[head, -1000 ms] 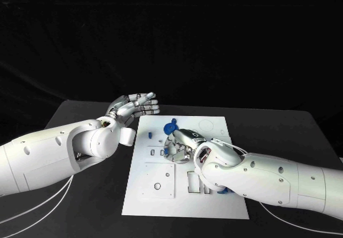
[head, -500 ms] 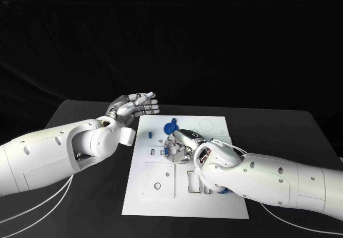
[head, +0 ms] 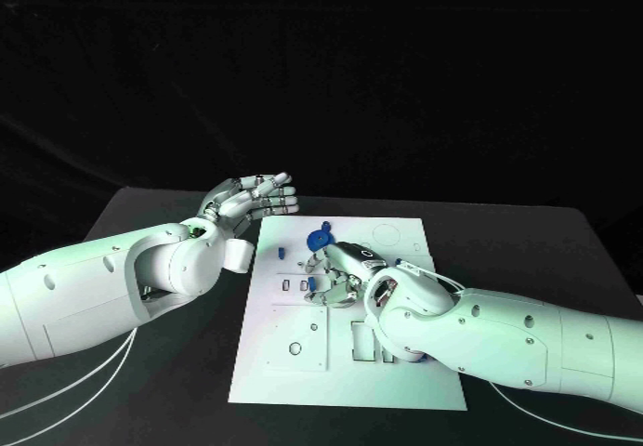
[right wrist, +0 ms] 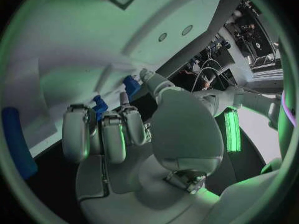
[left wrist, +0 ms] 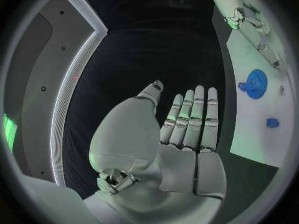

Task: Assemble the parts on the task board

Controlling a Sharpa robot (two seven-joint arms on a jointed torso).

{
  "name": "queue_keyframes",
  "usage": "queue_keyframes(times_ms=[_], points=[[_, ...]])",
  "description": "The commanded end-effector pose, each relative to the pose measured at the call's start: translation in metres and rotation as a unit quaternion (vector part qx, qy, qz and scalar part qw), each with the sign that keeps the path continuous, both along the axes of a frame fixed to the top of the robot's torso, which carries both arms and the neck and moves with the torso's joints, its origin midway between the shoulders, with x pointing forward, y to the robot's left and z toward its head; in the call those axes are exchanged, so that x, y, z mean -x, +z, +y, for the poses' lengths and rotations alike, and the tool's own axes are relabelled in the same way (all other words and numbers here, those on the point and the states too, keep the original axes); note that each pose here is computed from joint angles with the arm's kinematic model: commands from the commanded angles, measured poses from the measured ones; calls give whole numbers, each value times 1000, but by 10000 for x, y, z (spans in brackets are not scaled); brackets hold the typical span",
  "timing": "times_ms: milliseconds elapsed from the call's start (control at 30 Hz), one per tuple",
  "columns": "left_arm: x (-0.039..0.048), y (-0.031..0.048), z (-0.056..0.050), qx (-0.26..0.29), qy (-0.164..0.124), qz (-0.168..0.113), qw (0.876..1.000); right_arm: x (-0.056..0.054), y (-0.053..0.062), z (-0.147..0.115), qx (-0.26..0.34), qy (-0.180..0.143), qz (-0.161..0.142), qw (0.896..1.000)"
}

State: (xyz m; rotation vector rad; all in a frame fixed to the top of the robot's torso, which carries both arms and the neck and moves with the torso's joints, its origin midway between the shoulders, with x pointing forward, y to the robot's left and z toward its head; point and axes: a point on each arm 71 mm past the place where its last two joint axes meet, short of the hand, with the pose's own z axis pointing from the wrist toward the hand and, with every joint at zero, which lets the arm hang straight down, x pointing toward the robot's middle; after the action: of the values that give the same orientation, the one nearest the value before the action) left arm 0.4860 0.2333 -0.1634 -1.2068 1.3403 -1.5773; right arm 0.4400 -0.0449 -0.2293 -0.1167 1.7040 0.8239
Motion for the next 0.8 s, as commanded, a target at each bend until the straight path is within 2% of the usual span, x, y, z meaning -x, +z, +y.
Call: queue_keyframes(times_ms=[33, 200, 367, 467, 600, 733, 800], points=[[1, 8, -14, 1, -7, -3, 1000, 40, 59, -6, -26, 10, -26, 999], [-16, -9, 14, -44, -10, -11, 999, 38, 182, -151, -86, 9, -40, 995], [-48, -35, 78, -128, -11, -27, 991, -48, 351, -374, -153, 12, -14, 988], [-58, -85, 110, -184, -28, -14, 982, -91, 469, -556, -187, 9, 1, 982], [-33, -166, 104, -251, -75, 17, 965, -140, 580, -783, -221, -12, 29, 975], [19, -256, 61, -327, -128, 58, 935, -192, 690, -1056, -244, -44, 47, 968], [45, -296, 31, -361, -158, 84, 915, -217, 743, -1192, -248, -57, 49, 966]])
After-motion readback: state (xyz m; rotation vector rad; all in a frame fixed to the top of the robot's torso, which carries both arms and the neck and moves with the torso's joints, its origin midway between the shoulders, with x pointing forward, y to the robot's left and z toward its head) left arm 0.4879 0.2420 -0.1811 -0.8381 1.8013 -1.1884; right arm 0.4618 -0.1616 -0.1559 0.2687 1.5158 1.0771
